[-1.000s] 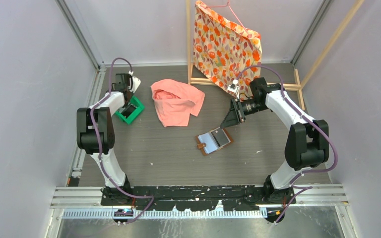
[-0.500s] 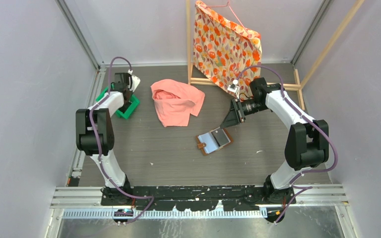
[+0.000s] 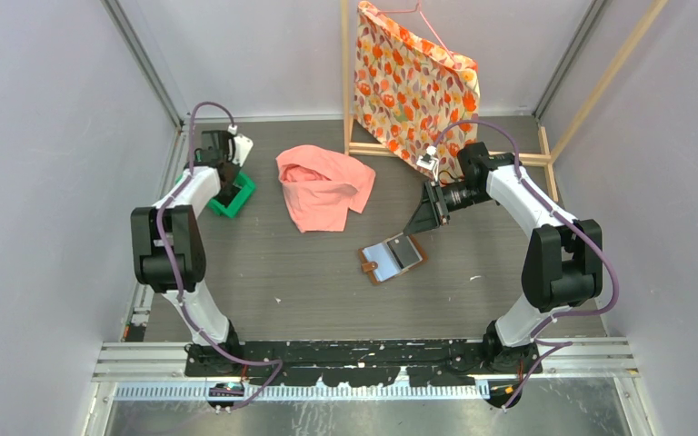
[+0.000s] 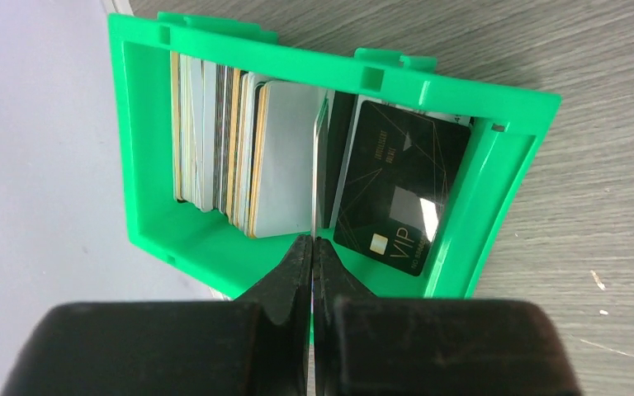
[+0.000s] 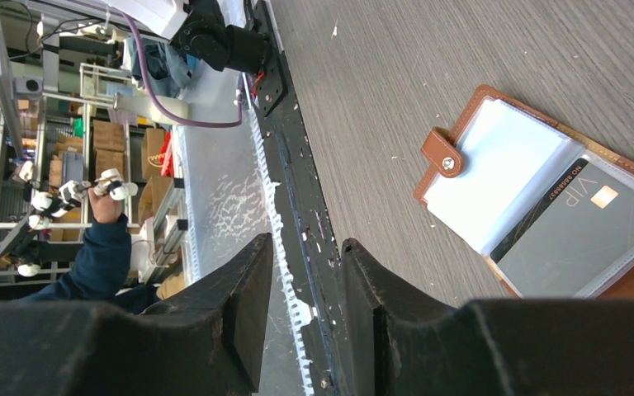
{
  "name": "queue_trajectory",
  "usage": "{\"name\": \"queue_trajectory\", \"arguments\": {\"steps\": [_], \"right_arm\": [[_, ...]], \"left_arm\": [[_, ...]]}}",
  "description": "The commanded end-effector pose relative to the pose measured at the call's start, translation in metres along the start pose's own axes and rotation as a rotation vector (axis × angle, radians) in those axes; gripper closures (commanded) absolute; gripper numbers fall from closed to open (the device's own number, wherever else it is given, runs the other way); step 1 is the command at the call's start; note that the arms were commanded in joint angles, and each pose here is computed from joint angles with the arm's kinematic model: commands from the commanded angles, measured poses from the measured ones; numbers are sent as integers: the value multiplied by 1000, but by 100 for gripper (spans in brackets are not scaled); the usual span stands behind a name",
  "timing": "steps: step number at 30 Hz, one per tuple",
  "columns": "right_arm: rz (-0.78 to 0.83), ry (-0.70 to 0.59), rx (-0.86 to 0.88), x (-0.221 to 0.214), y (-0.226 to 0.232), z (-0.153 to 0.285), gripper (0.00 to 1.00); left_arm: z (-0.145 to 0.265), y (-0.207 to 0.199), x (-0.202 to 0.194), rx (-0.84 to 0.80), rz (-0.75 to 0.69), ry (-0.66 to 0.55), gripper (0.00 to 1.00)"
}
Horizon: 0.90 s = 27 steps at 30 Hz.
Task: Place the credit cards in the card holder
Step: Pick up the credit card from the storage box.
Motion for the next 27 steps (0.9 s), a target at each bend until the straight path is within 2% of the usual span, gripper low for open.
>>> {"name": "queue_trajectory", "arguments": {"steps": [1,9,17,27], "right_arm": [[57,-22,22,10,7,2,59],[56,-13,20,10,6,0,59],[62,-8,20,9,7,0,59],[75,-9,26,10,11,1,59]], "left_arm": [[24,24,15,-54,119,-96,100],[29,44,7,-217,274,-168,100],[-2,26,4,-419,291,-60,100],[-2,-5,-5,-559,250,16,100]]}}
Point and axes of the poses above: each gripper's point midway between its finger pads, its own z axis back along the fingers, its own y axis along the line the jaws close on, x = y × z, the point moved 10 cm from there along z, back along the fingers, and after that the axes turned 7 degrees about z, right-handed, at the moved point
